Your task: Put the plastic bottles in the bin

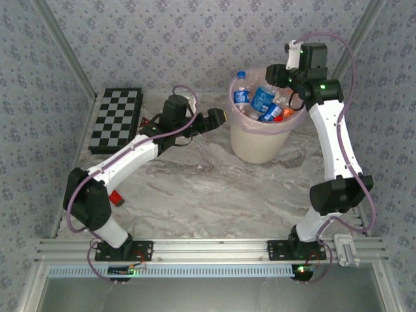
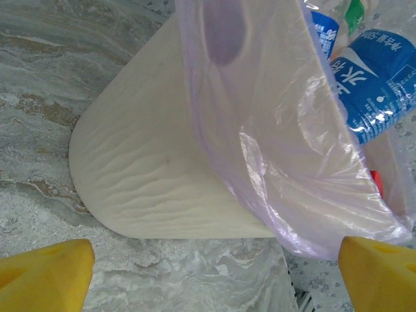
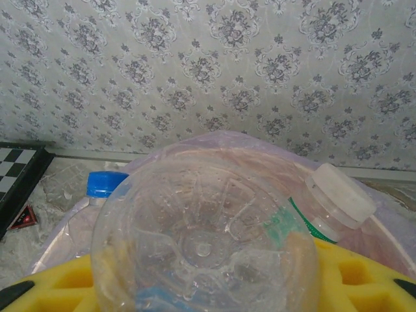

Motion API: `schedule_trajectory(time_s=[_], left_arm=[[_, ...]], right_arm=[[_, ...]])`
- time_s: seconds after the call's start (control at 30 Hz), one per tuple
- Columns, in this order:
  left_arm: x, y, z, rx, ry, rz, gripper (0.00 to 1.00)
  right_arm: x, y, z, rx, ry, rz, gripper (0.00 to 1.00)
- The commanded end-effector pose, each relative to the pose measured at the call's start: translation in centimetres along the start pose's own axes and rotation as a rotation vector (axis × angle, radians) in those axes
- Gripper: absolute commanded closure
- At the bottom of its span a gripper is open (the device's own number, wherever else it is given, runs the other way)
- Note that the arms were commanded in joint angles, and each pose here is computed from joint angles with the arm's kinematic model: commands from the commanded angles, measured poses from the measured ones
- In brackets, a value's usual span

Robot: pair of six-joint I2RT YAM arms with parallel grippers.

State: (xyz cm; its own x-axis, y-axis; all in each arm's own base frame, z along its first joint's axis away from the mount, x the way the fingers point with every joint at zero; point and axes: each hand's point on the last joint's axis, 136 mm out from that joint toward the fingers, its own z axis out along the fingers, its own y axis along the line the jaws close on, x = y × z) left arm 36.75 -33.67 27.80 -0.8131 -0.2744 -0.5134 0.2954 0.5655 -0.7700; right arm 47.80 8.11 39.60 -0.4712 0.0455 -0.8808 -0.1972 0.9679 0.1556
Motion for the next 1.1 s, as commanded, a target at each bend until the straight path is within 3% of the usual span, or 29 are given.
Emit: schedule_trajectory(time_s=[0.0, 0.17, 0.5, 0.6, 0.73, 0.83, 0.93, 1.07], left_arm=[[-0.8, -1.5, -0.1, 0.033, -0.02, 0.032, 0.04], [-0.9, -1.5, 0.1, 0.033, -0.02, 0.032, 0.04], [-1.2, -1.8, -0.1, 0.031, -0.027, 0.055, 0.03], [-1.3, -1.6, -0.2, 0.023, -0.027, 0.058, 0.03], [-1.3, -1.2, -0.5, 0.008, -0.031, 0.062, 0.03], [-1.3, -0.9, -0.6, 0.002, -0.03, 0.059, 0.03], [-1.3, -0.7, -0.7, -0.002, -0.034, 0.055, 0.03], [-1.0, -0.3, -0.8, -0.01, -0.032, 0.048, 0.03]], right_arm=[[4.7, -0.9, 2.1, 0.008, 0.151, 0.047, 0.71], [7.5, -1.5, 3.3, 0.031, 0.218, 0.077, 0.67], [1.3, -1.7, -2.6, 0.1, 0.117, 0.011, 0.16], [0.1, -2.3, -4.2, 0.132, 0.099, -0.012, 0.08], [-0.6, -3.9, -4.7, 0.159, 0.076, 0.029, 0.13], [-0.6, -4.0, -4.0, 0.15, 0.078, 0.055, 0.28], [0.8, -2.9, -2.4, 0.117, 0.122, 0.057, 0.37], [3.3, -2.5, -0.4, 0.113, 0.19, 0.061, 0.42]])
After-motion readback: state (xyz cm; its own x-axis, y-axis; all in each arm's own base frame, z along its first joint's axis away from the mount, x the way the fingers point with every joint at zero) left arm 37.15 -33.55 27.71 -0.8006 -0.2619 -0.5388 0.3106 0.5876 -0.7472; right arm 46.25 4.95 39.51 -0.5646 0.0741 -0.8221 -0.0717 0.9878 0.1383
